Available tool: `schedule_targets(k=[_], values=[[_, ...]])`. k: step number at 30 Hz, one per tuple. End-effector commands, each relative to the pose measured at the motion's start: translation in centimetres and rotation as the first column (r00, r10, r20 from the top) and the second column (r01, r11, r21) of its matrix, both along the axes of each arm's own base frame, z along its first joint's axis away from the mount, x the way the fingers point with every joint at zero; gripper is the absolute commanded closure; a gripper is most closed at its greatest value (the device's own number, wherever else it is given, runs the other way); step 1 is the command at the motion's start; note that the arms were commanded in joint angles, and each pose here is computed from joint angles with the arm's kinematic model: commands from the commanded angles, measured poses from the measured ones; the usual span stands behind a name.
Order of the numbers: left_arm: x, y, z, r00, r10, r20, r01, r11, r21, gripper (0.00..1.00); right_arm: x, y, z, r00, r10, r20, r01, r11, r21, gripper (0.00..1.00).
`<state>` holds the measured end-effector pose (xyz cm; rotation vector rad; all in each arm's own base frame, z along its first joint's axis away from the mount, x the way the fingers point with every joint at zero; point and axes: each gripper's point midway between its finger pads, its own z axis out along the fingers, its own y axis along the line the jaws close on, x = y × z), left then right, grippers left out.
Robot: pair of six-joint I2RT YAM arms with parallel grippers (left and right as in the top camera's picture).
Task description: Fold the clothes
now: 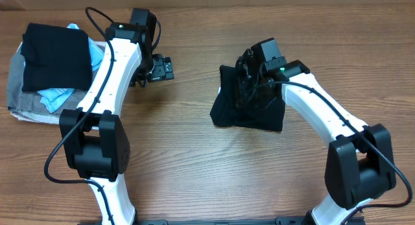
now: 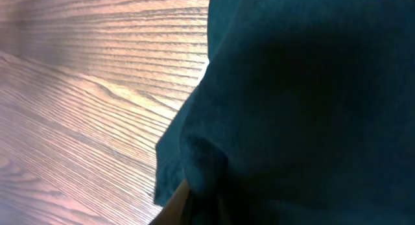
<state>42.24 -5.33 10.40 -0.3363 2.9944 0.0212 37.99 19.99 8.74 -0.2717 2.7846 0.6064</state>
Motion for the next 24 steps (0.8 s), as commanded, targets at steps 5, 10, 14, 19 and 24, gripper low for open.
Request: schedule_targets(k=[5, 10, 14, 19, 24], values=[[-0.1, 0.1, 0.0, 1.0, 0.01, 0.001, -0.01, 1.0, 0.005, 0.0, -0.6, 3.4, 1.1, 0.998, 0.049, -0.043, -0.04, 0.979, 0.2, 0.84], [-0.1, 0.1, 0.0, 1.0, 0.01, 0.001, -0.01, 1.0, 0.005, 0.0, -0.8, 3.5, 1.1, 0.997, 0.048, -0.057, -0.035, 0.978, 0.206, 0.79], [-0.1, 0.1, 0.0, 1.0, 0.01, 0.001, -0.01, 1.0, 0.005, 0.0, -0.8, 3.5, 1.1, 0.997, 0.045, -0.059, -0.032, 0.978, 0.207, 0.6], [-0.1, 0.1, 0.0, 1.0, 0.01, 0.001, -0.01, 1.0, 0.005, 0.0, -1.5, 4.3, 1.7, 0.993, 0.091, -0.069, -0.07, 0.963, 0.261, 0.09], [-0.1, 0.1, 0.0, 1.0, 0.01, 0.001, -0.01, 1.0, 0.005, 0.0, -1.4, 4.1, 2.8, 0.991, 0.118, -0.07, -0.088, 0.936, 0.341, 0.17]])
